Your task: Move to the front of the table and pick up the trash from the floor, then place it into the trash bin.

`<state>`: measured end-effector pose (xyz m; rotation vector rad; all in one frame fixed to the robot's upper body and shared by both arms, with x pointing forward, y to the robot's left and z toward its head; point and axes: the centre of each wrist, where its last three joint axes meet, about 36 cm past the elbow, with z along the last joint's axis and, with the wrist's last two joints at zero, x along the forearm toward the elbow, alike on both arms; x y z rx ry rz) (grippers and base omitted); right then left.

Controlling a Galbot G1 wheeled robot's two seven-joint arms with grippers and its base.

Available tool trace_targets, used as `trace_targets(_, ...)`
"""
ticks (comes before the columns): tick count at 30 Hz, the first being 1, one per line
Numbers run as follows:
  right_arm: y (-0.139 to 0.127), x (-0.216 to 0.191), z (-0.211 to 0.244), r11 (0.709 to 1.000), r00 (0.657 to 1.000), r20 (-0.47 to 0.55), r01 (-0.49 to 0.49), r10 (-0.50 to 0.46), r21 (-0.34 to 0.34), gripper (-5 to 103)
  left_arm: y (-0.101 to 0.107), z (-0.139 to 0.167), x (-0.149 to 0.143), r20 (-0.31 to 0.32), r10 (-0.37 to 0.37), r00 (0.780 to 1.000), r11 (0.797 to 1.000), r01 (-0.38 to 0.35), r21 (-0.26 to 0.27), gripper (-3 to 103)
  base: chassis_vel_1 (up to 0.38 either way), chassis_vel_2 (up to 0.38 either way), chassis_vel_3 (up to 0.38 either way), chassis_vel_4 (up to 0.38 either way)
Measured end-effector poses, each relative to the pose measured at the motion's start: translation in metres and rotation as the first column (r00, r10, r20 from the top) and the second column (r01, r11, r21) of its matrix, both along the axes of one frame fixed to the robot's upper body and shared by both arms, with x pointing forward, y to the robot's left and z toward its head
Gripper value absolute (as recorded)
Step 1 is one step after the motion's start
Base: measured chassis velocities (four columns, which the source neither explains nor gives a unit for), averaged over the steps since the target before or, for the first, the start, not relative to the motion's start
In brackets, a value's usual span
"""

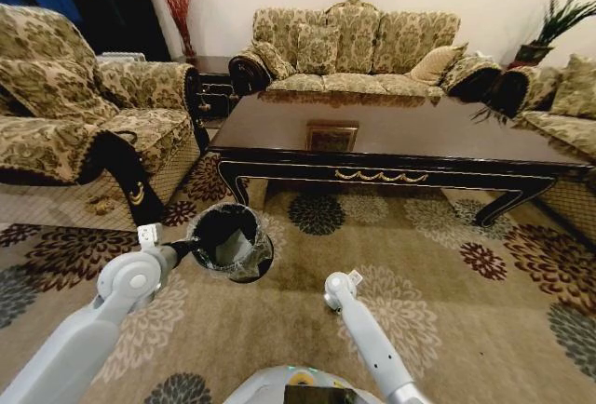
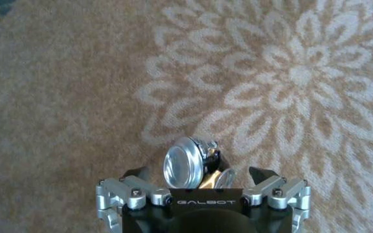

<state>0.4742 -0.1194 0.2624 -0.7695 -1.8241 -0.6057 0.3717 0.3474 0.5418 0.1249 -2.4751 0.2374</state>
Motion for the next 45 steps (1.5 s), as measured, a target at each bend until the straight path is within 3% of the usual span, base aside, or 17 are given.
trace_targets(16,-0.008,-0.008,-0.017,0.999,0.999,0.025,0.041,-0.042,0.032,103,0.001,0.005,0.003,0.010,-0.017,1.000,1.000,0.017,0.015,1,0.000,0.000,0.000,0.000)
trace_targets(17,-0.007,-0.010,-0.018,0.999,0.999,0.027,0.040,-0.041,0.031,98,0.001,0.005,0.003,0.012,-0.018,1.000,1.000,0.017,0.017,1,0.000,0.000,0.000,0.000)
trace_targets(21,-0.006,-0.012,-0.020,0.999,0.999,0.032,0.039,-0.040,0.031,95,0.001,0.006,0.002,0.015,-0.019,1.000,1.000,0.019,0.017,1,0.000,0.000,0.000,0.000)
trace_targets(22,-0.005,-0.013,-0.020,0.999,0.998,0.040,0.040,-0.041,0.032,84,0.000,0.006,0.001,0.014,-0.020,1.000,1.000,0.020,0.015,1,0.000,0.000,0.000,0.000)
trace_targets(24,-0.004,-0.013,-0.021,0.999,0.998,0.051,0.040,-0.042,0.029,79,0.000,0.005,-0.001,0.011,-0.022,1.000,1.000,0.021,0.015,1,0.000,0.000,0.000,0.000)
trace_targets(26,-0.003,-0.013,-0.021,0.999,0.998,0.052,0.040,-0.041,0.026,79,0.000,0.006,-0.002,0.012,-0.021,1.000,1.000,0.021,0.015,1,0.000,0.000,0.000,0.000)
trace_targets(27,-0.003,-0.014,-0.022,0.999,0.998,0.054,0.039,-0.040,0.022,68,0.000,0.006,-0.002,0.013,-0.021,1.000,1.000,0.021,0.016,1,0.000,0.000,0.000,0.000)
trace_targets(28,-0.003,-0.014,-0.022,0.999,0.998,0.056,0.038,-0.039,0.018,68,0.000,0.007,-0.002,0.015,-0.021,1.000,1.000,0.020,0.017,1,0.000,0.000,0.000,0.000)
trace_targets(29,-0.002,-0.014,-0.023,0.999,0.998,0.059,0.035,-0.035,0.012,57,0.000,0.007,-0.002,0.016,-0.020,1.000,1.000,0.020,0.018,1,0.000,0.000,0.000,0.000)
trace_targets(32,-0.002,-0.015,-0.023,0.999,0.998,0.060,0.032,-0.032,0.009,57,0.000,0.007,-0.002,0.016,-0.021,1.000,1.000,0.020,0.018,1,0.000,0.000,0.000,0.000)
trace_targets(35,-0.002,-0.017,-0.024,1.000,0.998,0.061,0.027,-0.027,0.001,46,-0.001,0.005,-0.002,0.013,-0.022,1.000,1.000,0.022,0.012,1,0.000,0.000,0.000,0.000)
trace_targets(43,-0.007,-0.023,-0.016,1.000,0.997,0.076,0.013,-0.012,-0.013,42,-0.003,-0.001,0.000,0.002,-0.019,1.000,1.000,0.019,0.007,1,0.000,0.000,0.000,0.000)
trace_targets(44,-0.007,-0.025,-0.012,1.000,0.996,0.084,0.009,-0.007,-0.020,36,-0.003,-0.001,0.000,0.002,-0.020,1.000,1.000,0.020,0.006,1,0.000,0.000,0.000,0.000)
trace_targets(45,-0.007,-0.028,0.000,1.000,0.994,0.109,-0.004,0.006,-0.024,36,-0.002,-0.001,0.000,0.002,-0.019,1.000,1.000,0.019,0.007,1,0.000,0.000,0.000,0.000)
